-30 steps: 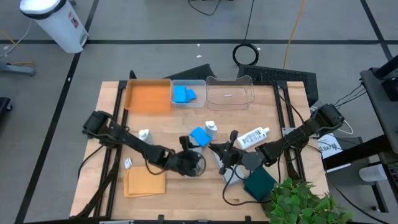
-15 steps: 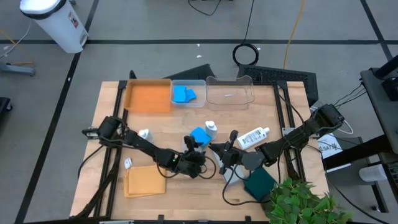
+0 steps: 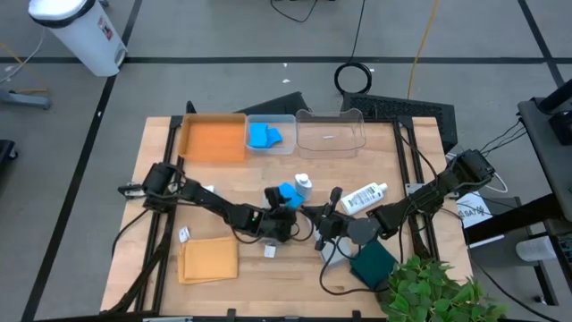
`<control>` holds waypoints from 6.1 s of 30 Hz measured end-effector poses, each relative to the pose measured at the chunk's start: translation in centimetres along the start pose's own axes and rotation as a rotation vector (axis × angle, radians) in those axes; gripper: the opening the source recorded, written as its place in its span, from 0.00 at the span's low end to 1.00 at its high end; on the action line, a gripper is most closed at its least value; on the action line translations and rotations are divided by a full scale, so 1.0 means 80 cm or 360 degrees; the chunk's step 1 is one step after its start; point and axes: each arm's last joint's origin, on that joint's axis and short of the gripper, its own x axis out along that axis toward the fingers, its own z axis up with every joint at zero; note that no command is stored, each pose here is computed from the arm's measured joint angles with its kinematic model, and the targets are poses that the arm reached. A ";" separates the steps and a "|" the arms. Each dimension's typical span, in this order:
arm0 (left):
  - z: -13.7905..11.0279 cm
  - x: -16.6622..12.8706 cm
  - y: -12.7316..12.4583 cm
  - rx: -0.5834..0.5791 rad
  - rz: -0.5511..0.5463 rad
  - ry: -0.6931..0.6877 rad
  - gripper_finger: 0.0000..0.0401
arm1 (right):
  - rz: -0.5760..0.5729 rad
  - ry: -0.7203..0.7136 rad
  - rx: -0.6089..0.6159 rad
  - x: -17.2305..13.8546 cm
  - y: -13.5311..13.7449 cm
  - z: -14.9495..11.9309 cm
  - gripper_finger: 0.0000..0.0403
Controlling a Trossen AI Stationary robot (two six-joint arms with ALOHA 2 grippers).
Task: Pick & Place Kitchen Items
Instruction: Put the blue sponge into the left transparent bin, then put the white plastic restorer bottle into the orange bin
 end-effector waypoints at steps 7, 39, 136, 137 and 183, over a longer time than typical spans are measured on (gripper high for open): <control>-0.001 0.008 0.010 -0.0053 0.0013 0.0026 0.59 | 0.0000 0.0001 -0.0001 0.000 0.000 0.000 0.02; 0.035 -0.085 0.084 -0.0121 0.0215 -0.0036 0.02 | 0.0001 0.0000 -0.0002 0.000 0.000 0.000 0.01; -0.110 -0.136 0.209 -0.1121 -0.0654 -0.0593 0.87 | 0.0470 0.1544 0.1306 0.022 -0.147 -0.155 0.45; -0.110 -0.136 0.209 -0.1123 -0.0650 -0.0593 0.86 | 0.0489 0.1476 0.1293 0.024 -0.149 -0.151 0.45; -0.109 -0.138 0.205 -0.1119 -0.0641 -0.0587 0.86 | -0.0679 0.1914 0.1926 0.040 -0.185 -0.228 0.50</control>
